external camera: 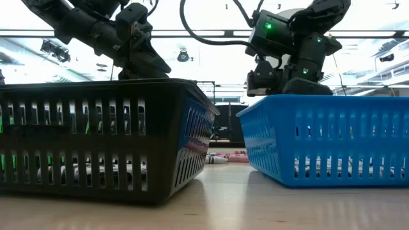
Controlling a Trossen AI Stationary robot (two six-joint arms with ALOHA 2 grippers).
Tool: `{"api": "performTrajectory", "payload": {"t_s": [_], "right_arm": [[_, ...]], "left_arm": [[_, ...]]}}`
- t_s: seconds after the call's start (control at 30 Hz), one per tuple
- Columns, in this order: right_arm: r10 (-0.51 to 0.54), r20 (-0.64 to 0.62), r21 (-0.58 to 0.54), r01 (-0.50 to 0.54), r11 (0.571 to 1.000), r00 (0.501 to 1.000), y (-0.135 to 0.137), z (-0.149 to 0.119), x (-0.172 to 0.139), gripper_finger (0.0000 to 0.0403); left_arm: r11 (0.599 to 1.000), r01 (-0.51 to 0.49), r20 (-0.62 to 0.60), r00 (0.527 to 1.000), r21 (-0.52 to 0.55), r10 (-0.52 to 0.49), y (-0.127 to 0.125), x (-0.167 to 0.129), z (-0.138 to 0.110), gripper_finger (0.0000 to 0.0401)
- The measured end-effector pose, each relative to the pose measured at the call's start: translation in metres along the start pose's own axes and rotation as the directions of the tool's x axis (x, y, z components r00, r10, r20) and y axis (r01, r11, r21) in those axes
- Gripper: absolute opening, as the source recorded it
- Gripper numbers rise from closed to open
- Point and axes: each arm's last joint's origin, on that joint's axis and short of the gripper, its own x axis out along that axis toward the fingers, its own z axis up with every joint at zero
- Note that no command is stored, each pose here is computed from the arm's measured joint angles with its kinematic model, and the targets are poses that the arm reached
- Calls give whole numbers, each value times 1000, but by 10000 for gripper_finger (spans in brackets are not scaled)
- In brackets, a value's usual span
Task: Sort crayons
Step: Put the pink crayon into the green basket
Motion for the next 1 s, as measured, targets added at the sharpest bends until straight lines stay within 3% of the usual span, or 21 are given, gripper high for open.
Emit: {"api": "performTrajectory", "payload": {"t_s": [0.33,0.57,1.0], "right_arm": [[-1,1,90,1,996,1000,-11,3,0,130],[56,17,149,-58,987,998,-18,6,-2,130],[2,32,115,-6,993,999,-20,7,-3,130]], "left_arm": [[1000,0,0,1000,1,0,0,0,0,117],[1000,-1,0,1000,1,1,0,0,0,117],[1000,-1,-1,1000,8,1,0,0,0,117]]}}
